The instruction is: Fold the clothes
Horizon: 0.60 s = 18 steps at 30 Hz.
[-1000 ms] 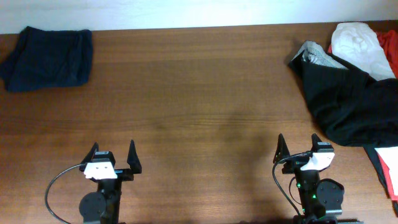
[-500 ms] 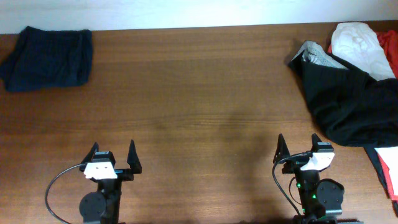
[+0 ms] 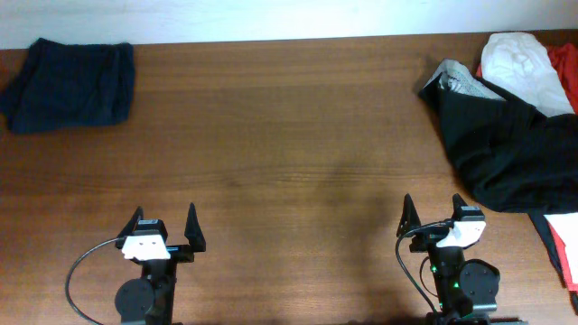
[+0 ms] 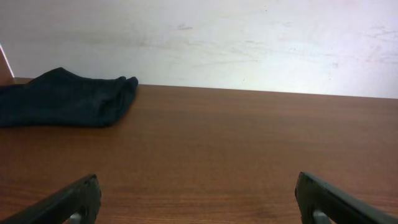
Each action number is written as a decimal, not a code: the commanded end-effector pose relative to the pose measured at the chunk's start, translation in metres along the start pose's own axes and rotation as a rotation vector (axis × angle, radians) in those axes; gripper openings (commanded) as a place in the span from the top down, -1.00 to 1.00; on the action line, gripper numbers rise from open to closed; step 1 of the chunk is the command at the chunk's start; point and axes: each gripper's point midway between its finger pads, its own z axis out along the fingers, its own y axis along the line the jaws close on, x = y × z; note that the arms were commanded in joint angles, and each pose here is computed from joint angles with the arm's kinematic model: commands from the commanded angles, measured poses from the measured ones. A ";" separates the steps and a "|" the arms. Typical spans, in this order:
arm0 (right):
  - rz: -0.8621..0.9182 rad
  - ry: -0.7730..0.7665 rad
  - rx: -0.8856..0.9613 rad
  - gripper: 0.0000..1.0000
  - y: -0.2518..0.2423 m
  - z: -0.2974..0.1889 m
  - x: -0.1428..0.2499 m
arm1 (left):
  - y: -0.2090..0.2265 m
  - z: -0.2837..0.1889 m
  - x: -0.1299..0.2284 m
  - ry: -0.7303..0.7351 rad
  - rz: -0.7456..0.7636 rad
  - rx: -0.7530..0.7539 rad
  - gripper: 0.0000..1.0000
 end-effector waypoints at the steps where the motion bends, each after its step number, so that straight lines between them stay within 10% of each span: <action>1: 0.000 0.005 0.018 -0.98 -0.004 0.000 0.003 | 0.003 0.000 0.003 0.008 0.014 -0.014 -0.99; 7: 0.021 -0.044 -0.001 -0.97 0.000 0.000 -0.009 | 0.003 0.000 0.003 0.008 0.014 -0.014 -0.99; 14: 0.506 0.154 -0.470 -0.97 0.080 -0.020 0.003 | 0.003 0.000 0.003 0.008 0.014 -0.014 -0.99; 18: 0.519 -0.003 -0.534 -0.97 0.085 -0.025 -0.038 | 0.003 0.000 0.003 0.008 0.014 -0.014 -0.99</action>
